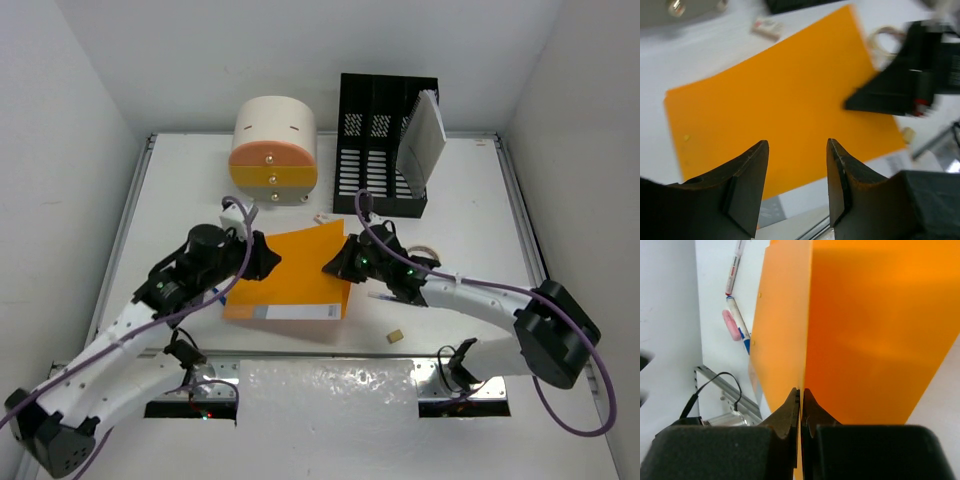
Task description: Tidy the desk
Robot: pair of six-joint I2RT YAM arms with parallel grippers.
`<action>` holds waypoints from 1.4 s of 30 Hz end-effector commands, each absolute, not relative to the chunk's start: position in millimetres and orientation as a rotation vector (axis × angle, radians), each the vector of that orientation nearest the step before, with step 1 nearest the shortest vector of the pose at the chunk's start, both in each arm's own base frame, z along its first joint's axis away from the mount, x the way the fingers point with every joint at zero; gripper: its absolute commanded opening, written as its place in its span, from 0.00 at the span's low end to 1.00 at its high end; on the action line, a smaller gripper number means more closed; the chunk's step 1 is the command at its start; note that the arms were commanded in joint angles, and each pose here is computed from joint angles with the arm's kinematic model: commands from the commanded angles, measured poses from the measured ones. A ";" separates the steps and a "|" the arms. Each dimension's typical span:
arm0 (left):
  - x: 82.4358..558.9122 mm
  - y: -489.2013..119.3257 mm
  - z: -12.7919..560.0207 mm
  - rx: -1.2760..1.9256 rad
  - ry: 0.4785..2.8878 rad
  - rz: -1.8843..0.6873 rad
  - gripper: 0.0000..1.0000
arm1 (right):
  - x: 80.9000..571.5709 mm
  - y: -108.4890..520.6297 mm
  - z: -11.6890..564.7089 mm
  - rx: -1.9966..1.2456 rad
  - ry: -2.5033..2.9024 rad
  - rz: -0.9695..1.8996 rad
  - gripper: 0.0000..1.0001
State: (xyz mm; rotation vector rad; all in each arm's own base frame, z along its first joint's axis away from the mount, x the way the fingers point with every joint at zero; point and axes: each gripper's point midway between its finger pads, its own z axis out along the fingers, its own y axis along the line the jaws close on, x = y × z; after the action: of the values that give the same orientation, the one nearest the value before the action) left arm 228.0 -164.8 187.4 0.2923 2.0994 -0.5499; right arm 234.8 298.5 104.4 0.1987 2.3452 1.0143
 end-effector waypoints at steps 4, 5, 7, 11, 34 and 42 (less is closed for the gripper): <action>188.6 -196.0 252.0 0.545 1.856 -0.726 0.44 | 245.9 318.5 130.2 0.119 2.325 1.041 0.00; 186.3 -197.8 254.5 0.566 1.850 -0.730 0.44 | 250.0 322.1 138.5 0.110 2.312 1.044 0.00; 180.4 -205.1 249.1 0.622 1.878 -0.739 0.45 | 254.4 326.6 141.9 0.098 2.311 1.041 0.00; 169.8 -219.3 243.1 0.725 1.915 -0.699 0.45 | 266.0 338.7 158.9 0.057 2.314 1.028 0.00; 137.9 -238.6 208.1 0.648 1.681 0.265 0.43 | 273.4 342.2 184.9 0.015 2.374 0.950 0.00; 137.7 -232.9 191.6 0.464 1.689 0.187 0.43 | 269.4 345.4 197.8 0.032 2.362 1.018 0.00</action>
State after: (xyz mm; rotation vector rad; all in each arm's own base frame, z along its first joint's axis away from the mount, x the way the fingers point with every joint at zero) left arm 135.6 -236.1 180.4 0.6068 1.7304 0.2610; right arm 265.6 335.8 157.1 0.0381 2.4527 0.9134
